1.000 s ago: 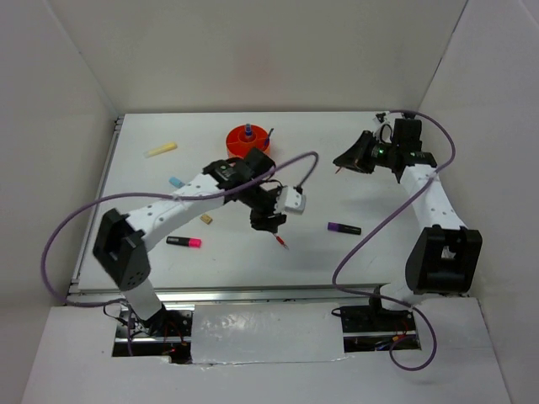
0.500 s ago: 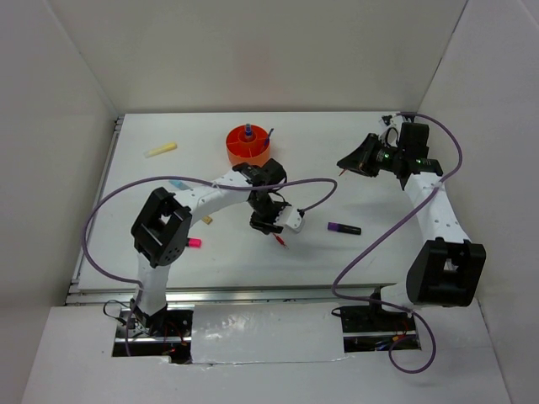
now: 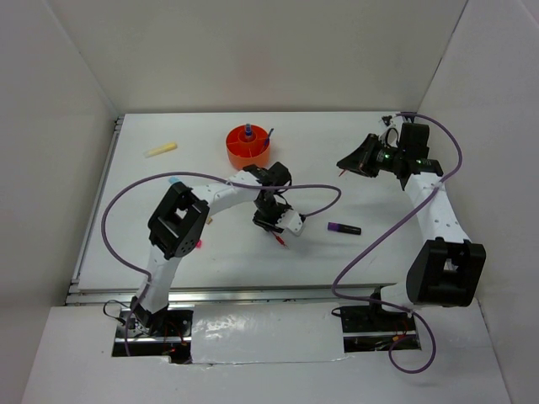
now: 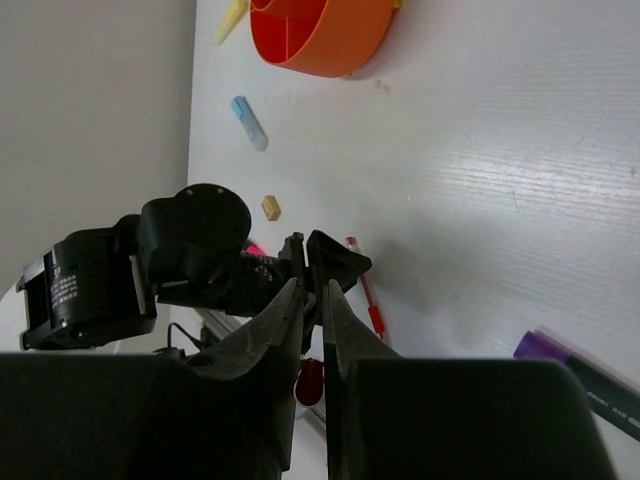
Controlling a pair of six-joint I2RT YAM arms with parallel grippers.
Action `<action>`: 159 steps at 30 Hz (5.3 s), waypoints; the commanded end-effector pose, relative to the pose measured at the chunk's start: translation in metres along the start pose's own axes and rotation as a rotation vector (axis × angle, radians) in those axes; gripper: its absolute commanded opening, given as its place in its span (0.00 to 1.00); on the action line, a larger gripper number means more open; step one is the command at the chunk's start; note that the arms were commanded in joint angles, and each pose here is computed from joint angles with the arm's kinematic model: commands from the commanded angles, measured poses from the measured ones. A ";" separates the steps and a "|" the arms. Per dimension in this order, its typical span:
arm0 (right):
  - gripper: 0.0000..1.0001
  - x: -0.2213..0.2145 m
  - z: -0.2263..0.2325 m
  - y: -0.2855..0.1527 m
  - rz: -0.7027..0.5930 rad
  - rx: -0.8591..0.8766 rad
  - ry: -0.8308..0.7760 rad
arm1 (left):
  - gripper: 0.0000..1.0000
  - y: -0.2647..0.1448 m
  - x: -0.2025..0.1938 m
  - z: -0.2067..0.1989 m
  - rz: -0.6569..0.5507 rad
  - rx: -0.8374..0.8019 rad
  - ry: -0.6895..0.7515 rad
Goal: Sort the stationery into containers
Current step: Pick up the pen from the center of the board, then close the pen cap on the pen.
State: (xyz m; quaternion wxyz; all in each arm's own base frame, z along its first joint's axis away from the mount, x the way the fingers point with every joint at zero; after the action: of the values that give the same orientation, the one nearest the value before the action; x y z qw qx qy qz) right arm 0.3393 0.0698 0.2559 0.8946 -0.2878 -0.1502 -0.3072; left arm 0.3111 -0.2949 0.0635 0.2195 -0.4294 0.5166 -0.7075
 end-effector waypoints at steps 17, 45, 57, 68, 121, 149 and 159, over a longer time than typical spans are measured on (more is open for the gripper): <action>0.00 0.016 0.027 -0.015 -0.027 0.079 -0.084 | 0.00 0.031 -0.001 -0.075 0.055 -0.143 -0.126; 0.00 -0.034 0.172 0.033 0.203 0.637 -0.298 | 0.00 -0.195 0.125 -0.083 -0.933 0.122 -1.155; 0.00 -0.057 0.168 0.036 0.275 0.678 -0.262 | 0.00 -0.210 0.118 -0.063 -0.998 0.147 -1.211; 0.00 -0.066 0.167 0.040 0.322 0.680 -0.249 | 0.00 -0.213 0.114 -0.059 -1.012 0.163 -1.208; 0.00 -0.063 0.159 0.039 0.348 0.691 -0.174 | 0.00 -0.213 0.110 -0.056 -1.019 0.160 -1.211; 0.00 -0.064 0.160 0.048 0.352 0.659 -0.161 | 0.00 -0.211 0.112 -0.054 -1.027 0.144 -1.211; 0.00 -0.061 0.160 0.050 0.342 0.648 -0.143 | 0.00 -0.209 0.114 -0.054 -1.028 0.135 -1.210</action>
State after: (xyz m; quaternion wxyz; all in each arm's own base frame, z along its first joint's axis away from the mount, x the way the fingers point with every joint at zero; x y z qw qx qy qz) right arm 0.3041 0.2269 0.3171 0.9730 -0.0435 -0.2182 -0.0608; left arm 0.2346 -0.2704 0.2812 0.1585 -0.9137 0.0005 -0.3742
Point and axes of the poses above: each gripper's point midway between its finger pads, its own y axis out along the fingers, its own z axis along the line the jaws close on, x = y × z, the point moved 4 cm from there along -y, back along the fingers, and after that the axes turned 4 degrees about y, right-handed, at the moved point
